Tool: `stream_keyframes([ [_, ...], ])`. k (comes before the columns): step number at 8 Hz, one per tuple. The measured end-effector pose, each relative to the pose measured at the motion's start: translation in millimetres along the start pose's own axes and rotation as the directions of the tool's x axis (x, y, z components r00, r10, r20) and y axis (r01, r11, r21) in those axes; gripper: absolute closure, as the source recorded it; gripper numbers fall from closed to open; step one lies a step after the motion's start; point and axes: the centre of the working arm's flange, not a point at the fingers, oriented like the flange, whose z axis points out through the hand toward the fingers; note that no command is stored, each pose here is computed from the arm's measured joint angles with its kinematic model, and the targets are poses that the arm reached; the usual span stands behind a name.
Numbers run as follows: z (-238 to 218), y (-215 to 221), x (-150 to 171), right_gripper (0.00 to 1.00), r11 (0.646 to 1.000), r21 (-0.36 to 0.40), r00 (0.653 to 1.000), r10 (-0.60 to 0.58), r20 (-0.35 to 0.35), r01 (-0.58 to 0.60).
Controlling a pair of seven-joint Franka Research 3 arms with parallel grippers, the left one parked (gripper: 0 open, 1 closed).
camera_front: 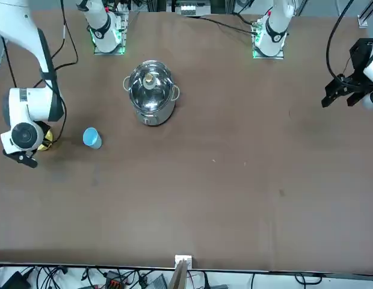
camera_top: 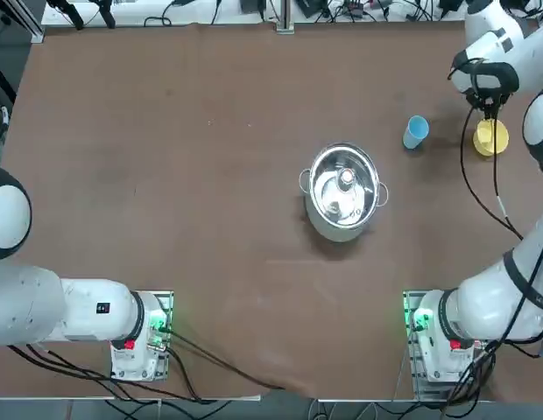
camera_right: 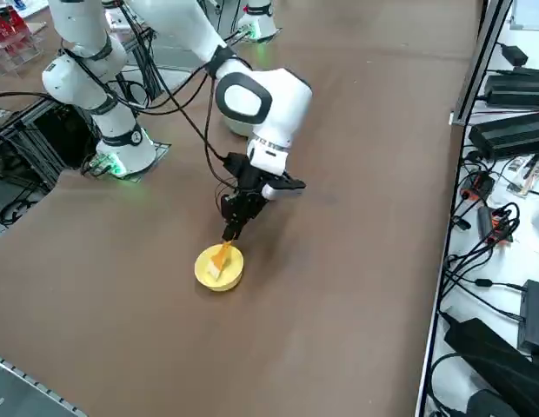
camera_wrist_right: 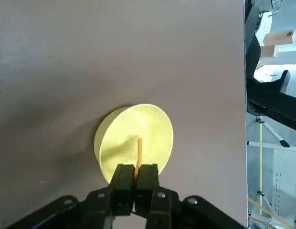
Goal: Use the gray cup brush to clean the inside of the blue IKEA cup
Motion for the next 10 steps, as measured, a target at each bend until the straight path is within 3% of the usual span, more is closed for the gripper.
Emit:
stream_keyframes([
  [2,5.3,-2.2,-0.2,0.83,1.0,-0.003,1.0,-0.004,0.008,0.004],
  [6,2.3,0.0,1.9,0.1,1.0,-0.006,1.0,-0.003,-0.001,0.003],
  [7,-5.8,3.8,4.3,0.0,1.0,0.0,1.0,0.004,-0.015,-0.004],
  [8,-19.8,9.0,6.1,0.0,1.0,0.011,0.999,0.014,-0.037,-0.014],
  [10,-55.8,14.4,4.7,0.0,0.994,0.101,0.998,0.052,-0.039,-0.048],
])
